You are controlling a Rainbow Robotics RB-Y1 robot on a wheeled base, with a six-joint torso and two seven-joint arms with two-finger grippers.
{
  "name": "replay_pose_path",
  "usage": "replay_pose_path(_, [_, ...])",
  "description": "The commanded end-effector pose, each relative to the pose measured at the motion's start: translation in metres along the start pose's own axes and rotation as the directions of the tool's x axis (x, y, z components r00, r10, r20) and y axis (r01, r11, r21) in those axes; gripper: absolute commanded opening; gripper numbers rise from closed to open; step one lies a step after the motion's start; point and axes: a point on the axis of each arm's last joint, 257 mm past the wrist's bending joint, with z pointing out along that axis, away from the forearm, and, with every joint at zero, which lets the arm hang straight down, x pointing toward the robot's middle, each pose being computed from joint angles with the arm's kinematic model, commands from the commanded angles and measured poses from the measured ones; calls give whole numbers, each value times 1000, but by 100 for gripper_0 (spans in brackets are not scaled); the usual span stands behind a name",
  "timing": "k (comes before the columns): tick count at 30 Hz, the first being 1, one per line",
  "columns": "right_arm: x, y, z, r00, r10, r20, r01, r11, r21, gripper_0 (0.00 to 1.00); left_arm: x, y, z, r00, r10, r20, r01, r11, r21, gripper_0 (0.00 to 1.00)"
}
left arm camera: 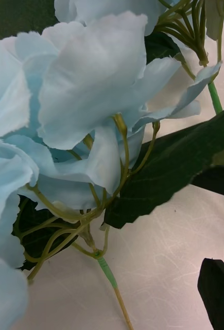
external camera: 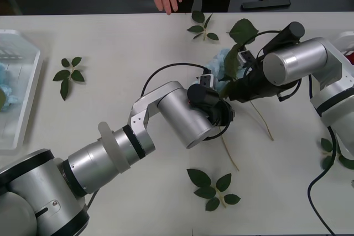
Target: Place the red flowers into the right box and the blue flowers into the left box. If a person shows an open palm, hand one flower to the person first, then continue sorting.
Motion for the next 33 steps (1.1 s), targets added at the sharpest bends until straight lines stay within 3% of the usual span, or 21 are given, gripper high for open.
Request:
replay_pose_path(1, [-33,18,-7,998,-24,50,24,1000,-4,81,-15,-40,-7,996,76,40,-78,996,53,100])
replay_pose_path(6, [-33,16,-6,998,-30,51,29,1000,9,41,-15,-40,-7,996,76,40,-78,996,53,100])
replay_pose_path(9, [-34,17,-5,998,-27,56,27,1000,9,8,-15,-40,-7,996,76,40,-78,996,53,100])
replay_pose_path(11, [-34,17,-5,998,-22,55,22,1000,10,0,-15,-40,-7,996,76,40,-78,996,53,100])
replay_pose_path(28, [-35,7,-8,998,-6,65,4,1000,19,0,-15,-40,-7,996,76,40,-78,996,53,100])
replay_pose_path(33, [-51,-24,-28,992,57,110,-60,998,26,0,-15,-40,-7,996,76,40,-78,996,53,100])
